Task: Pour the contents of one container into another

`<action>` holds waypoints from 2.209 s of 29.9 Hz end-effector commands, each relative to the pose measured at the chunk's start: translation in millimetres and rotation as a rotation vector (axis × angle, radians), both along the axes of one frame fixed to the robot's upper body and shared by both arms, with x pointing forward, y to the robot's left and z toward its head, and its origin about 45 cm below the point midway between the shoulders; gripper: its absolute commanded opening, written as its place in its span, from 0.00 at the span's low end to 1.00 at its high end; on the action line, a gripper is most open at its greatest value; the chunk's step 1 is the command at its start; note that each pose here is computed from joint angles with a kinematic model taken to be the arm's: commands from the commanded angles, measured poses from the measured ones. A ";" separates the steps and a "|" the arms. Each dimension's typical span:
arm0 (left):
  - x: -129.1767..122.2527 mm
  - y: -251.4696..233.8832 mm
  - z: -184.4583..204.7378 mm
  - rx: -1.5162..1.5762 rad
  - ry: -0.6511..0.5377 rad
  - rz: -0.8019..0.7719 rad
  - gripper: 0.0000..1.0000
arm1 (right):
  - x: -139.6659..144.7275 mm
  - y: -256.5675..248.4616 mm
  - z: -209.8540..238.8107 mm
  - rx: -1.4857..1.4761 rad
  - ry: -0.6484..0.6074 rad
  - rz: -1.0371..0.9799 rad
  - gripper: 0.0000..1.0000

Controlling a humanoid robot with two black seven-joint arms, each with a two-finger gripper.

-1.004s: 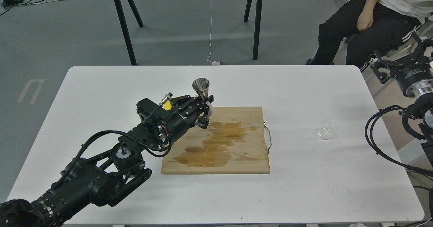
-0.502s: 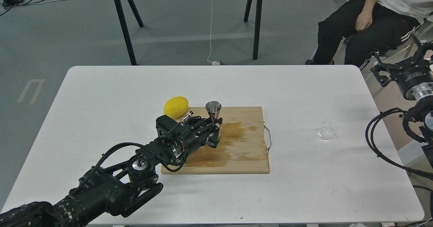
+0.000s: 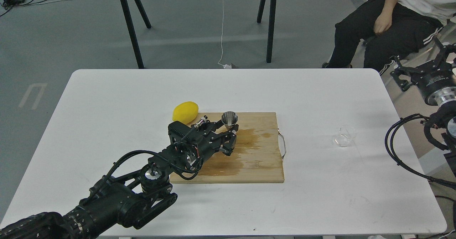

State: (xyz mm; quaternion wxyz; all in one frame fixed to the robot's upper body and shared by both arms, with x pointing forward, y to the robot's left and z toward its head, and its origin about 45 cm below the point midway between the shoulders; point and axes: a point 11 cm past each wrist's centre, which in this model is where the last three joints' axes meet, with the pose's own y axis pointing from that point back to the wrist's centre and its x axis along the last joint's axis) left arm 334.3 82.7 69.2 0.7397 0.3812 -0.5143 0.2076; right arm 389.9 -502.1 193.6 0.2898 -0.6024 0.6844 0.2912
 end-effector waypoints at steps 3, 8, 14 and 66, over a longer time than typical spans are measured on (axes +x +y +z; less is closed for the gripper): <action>-2.1 -5.7 4.6 -0.023 -0.007 -0.017 0.63 | -2.0 -0.7 -2.5 -0.001 0.007 -0.001 1.00; -3.2 -5.8 13.3 -0.043 -0.022 -0.034 0.73 | -1.9 -0.6 -2.6 -0.001 0.008 0.000 1.00; 8.9 11.3 20.9 -0.037 -0.046 0.000 0.81 | -2.4 -0.8 -3.2 -0.001 0.009 -0.001 1.00; 106.2 201.5 175.6 -2.104 0.605 0.512 1.00 | -150.5 33.6 -71.5 0.347 0.136 0.051 1.00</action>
